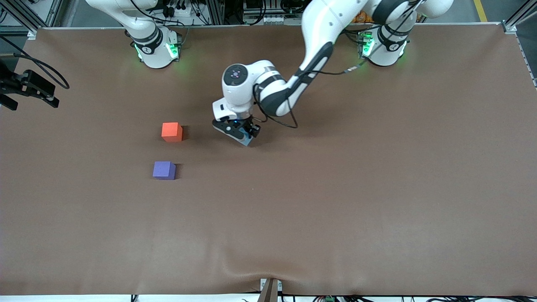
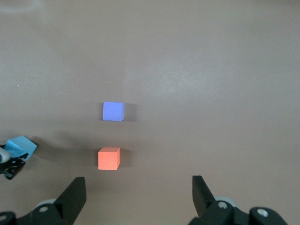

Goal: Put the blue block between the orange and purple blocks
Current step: 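Carry the light blue block with the left gripper toward the orange block, then release the blue block with the left gripper while the right gripper reaches in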

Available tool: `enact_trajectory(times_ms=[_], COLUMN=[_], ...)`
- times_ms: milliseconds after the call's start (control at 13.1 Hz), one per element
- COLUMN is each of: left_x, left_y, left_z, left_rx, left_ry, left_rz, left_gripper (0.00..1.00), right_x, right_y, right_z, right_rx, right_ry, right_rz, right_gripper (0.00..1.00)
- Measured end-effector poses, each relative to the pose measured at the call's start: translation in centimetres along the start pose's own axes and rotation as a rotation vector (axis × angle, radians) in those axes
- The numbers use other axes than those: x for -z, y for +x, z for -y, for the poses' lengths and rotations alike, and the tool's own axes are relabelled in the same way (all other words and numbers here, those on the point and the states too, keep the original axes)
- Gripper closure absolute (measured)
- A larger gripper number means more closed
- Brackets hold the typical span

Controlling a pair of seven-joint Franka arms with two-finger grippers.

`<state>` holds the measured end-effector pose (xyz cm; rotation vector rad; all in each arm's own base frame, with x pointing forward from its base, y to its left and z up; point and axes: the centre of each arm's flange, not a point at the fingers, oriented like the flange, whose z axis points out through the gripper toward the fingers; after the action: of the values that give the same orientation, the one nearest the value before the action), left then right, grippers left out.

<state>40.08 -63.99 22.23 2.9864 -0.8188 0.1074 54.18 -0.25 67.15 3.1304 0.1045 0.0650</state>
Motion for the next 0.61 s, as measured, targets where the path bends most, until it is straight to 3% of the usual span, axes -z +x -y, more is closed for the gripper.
enact_trajectory(times_ms=[153,383,613], left_x=[-0.3,1.9,7.8], left_y=[0.4,1.3,2.1], left_z=[0.0,-0.1,0.3], left_rx=[0.003,0.034,0.056], left_ry=[-0.004,-0.018,-0.005], left_rz=[-0.007,-0.038,-0.049], left_gripper=[0.32,0.01,0.0], right_x=[0.0,0.0,0.0], right_y=[0.0,0.0,0.0], right_z=[0.0,0.0,0.0], right_rx=[0.0,0.0,0.0], right_ry=[0.0,0.0,0.0], right_rz=[0.0,0.0,0.001], right_gripper=[0.0,0.0,0.0])
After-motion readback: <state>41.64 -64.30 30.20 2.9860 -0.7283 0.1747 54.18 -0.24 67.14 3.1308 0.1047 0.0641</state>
